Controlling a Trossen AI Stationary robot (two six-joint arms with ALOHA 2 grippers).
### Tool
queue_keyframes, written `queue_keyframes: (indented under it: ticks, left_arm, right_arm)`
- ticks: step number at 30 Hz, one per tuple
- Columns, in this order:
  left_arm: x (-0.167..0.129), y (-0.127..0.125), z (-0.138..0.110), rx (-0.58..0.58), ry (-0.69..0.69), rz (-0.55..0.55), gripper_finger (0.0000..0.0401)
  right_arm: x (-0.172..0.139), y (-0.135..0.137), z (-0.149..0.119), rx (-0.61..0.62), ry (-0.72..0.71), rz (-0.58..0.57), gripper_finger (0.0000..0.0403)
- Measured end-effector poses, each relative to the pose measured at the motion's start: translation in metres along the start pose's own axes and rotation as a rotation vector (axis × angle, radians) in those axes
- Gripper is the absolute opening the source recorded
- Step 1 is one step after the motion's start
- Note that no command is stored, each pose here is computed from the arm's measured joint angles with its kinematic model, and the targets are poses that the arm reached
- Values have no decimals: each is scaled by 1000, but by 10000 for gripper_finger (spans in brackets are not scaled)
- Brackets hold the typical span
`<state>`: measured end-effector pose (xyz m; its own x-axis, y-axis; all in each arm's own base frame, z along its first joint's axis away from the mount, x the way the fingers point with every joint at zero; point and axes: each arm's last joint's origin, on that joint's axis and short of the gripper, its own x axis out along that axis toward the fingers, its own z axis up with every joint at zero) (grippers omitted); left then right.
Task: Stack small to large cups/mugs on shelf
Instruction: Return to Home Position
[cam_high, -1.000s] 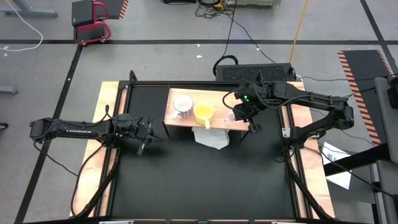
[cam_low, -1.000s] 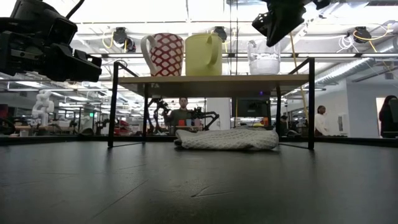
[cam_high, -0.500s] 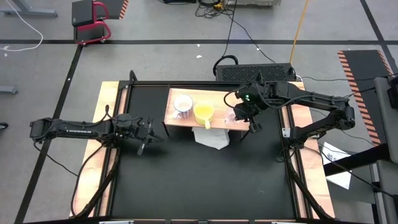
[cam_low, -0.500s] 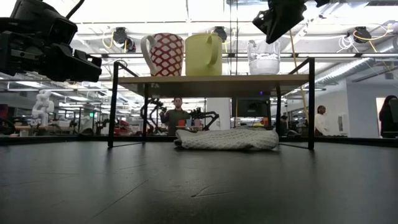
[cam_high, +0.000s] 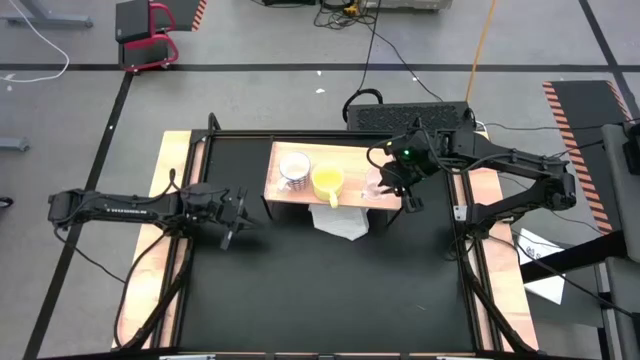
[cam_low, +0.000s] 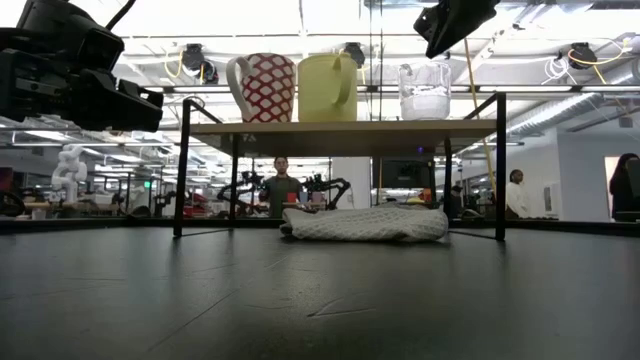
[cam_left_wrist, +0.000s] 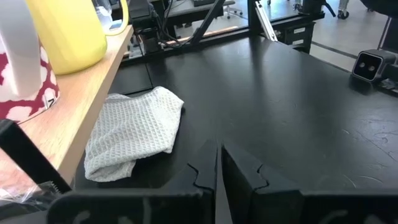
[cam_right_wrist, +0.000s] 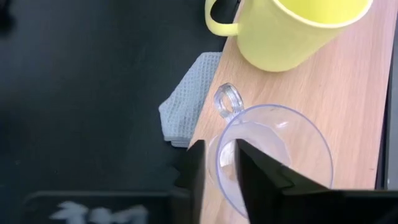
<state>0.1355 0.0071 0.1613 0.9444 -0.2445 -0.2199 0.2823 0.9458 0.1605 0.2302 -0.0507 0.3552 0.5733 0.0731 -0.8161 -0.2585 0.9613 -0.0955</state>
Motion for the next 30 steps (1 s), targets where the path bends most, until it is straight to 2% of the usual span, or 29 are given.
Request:
queue_keyframes:
  ticks: [8, 14, 23, 26, 30]
  left_arm:
    - [2, -5, 1, 13, -6, -36, 26]
    - [2, -8, 2, 20, -9, -54, 26]
    - [3, -9, 2, 42, -12, -62, 26]
    - [3, -8, 4, 49, -27, -35, 26]
    - [2, -6, 8, 59, -62, 2, 26]
  right_arm:
    - [0, 0, 0, 22, -3, -1, 169]
    - [0, -1, 2, 6, -27, -13, 186]
    - [-16, 10, 3, -100, -90, -28, 148]
    - [-27, 17, 2, -140, -127, -37, 113]
    - [-45, 27, 0, -189, -199, -59, 39]
